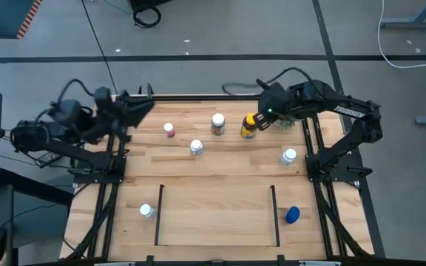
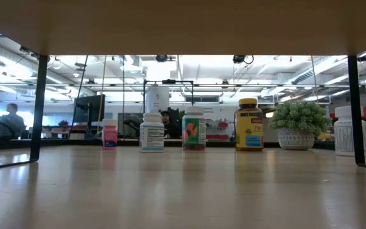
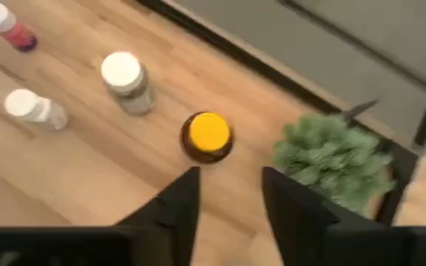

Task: Pick and place medicine bottles onto shelf by color
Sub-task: Put the white and yellow medicine bottle on the shelf

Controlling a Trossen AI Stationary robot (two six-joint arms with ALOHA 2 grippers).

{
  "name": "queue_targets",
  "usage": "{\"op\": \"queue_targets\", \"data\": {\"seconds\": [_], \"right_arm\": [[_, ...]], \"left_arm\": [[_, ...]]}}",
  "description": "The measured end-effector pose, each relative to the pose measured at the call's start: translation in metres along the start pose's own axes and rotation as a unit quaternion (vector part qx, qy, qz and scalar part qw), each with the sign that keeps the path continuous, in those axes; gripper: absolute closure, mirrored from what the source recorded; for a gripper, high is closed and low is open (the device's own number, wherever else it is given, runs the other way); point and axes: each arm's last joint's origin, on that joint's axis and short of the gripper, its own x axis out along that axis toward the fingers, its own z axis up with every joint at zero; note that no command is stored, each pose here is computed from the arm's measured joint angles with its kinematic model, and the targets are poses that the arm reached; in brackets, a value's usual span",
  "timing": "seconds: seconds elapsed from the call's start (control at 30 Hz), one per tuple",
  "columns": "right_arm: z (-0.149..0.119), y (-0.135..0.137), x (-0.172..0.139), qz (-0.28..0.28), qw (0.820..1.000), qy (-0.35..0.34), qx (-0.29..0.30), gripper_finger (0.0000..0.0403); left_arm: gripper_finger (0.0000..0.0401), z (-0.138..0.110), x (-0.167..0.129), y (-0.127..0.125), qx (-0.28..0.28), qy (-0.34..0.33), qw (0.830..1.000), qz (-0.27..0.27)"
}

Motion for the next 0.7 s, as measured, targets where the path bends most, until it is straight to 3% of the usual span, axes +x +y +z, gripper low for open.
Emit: {"op": "queue_targets", "data": {"seconds": [0.13, 0.3, 0.5, 0.7], "right_arm": [[-0.008, 0.007, 0.021, 0.015, 0.999, 0.047, 0.015, 0.0175], [-0.031, 0.009, 0.058, -0.033, 0.992, 0.115, 0.037, 0.0127], [-0.061, 0.005, 0.096, -0.088, 0.975, 0.196, 0.054, 0.0115], [-0.081, 0.001, 0.114, -0.125, 0.961, 0.237, 0.068, 0.0115]], "left_arm": [[0.0282, 0.004, 0.022, -0.013, 0.044, 0.012, 0.999, 0.004], [0.0247, 0.011, 0.035, -0.023, 0.103, 0.095, 0.990, 0.028], [0.0211, 0.003, 0.042, -0.021, 0.138, 0.231, 0.960, 0.083], [0.0193, -0.007, 0.041, -0.017, 0.102, 0.277, 0.948, 0.118]]}}
